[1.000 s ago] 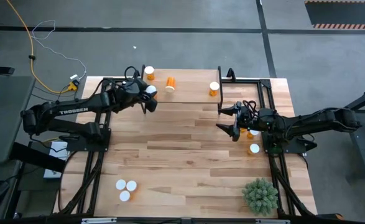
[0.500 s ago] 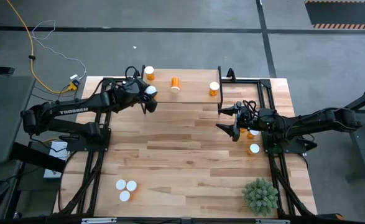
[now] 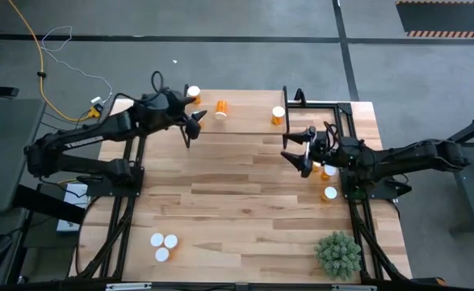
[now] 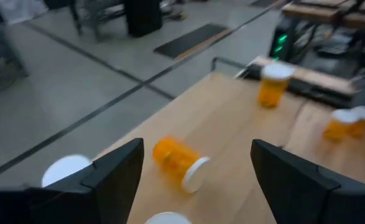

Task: Pick and place medicine bottles onto shelf by color
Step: Adjust the orange pill bottle on the shelf

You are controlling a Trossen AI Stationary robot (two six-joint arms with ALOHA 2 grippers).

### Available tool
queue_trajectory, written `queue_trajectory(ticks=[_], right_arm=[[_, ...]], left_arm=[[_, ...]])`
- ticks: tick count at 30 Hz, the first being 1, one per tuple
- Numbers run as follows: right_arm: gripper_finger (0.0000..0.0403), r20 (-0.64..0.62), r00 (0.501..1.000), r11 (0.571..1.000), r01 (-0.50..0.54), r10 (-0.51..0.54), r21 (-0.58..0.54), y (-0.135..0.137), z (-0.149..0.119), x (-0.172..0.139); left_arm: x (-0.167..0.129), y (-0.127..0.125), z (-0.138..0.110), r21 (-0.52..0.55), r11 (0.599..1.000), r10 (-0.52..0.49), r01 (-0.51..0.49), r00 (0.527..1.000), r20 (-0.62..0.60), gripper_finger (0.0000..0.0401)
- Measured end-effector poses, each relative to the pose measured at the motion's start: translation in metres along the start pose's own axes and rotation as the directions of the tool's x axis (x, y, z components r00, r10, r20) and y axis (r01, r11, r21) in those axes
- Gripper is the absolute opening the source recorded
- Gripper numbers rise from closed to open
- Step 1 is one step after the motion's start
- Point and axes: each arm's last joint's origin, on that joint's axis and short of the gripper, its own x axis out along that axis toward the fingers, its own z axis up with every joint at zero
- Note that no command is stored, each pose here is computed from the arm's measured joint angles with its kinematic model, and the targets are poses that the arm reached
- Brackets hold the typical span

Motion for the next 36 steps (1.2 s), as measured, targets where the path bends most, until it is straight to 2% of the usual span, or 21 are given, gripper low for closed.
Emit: queue_trajectory(ticks=[4,9,12,14,21,25,29,33,36], right_arm=[[0.0366,-0.086,0.995,0.995,0.043,-0.051,-0.085,0.009,0.023,0.02],[0.0366,-0.211,0.971,0.951,0.045,-0.114,-0.306,0.021,0.052,0.061],[0.0366,-0.341,0.934,0.901,-0.05,-0.111,-0.432,0.023,0.066,0.091],[0.0366,-0.433,0.895,0.874,-0.119,-0.112,-0.471,0.021,0.075,0.112],[0.0366,-0.667,0.732,0.839,-0.269,-0.141,-0.473,-0.007,0.094,0.183],[0.0366,-0.73,0.661,0.838,-0.291,-0.172,-0.461,-0.028,0.098,0.221],[0.0366,-0.757,0.607,0.842,-0.258,-0.241,-0.475,-0.046,0.09,0.254],[0.0366,-0.797,0.533,0.814,-0.305,-0.284,-0.494,-0.055,0.076,0.276],[0.0366,-0.796,0.517,0.812,-0.288,-0.314,-0.507,-0.064,0.065,0.291]], left_arm=[[-0.017,-0.001,0.003,-0.013,0.995,-0.095,0.096,0.994,0.046,0.0287],[-0.034,-0.005,-0.007,-0.038,0.978,-0.2,0.204,0.976,0.082,0.0287],[-0.043,-0.007,-0.015,-0.054,0.966,-0.245,0.252,0.963,0.111,0.0287],[-0.048,-0.008,-0.018,-0.054,0.961,-0.263,0.271,0.956,0.128,0.0287],[-0.058,-0.011,-0.022,-0.067,0.946,-0.306,0.318,0.941,0.145,0.0287],[-0.059,-0.013,-0.022,-0.063,0.941,-0.32,0.331,0.936,0.145,0.0287],[-0.06,-0.015,-0.022,-0.062,0.939,-0.326,0.337,0.934,0.144,0.0287],[-0.06,-0.014,-0.022,-0.061,0.94,-0.326,0.337,0.934,0.144,0.0287],[-0.06,-0.014,-0.022,-0.061,0.94,-0.325,0.336,0.935,0.144,0.0287]])
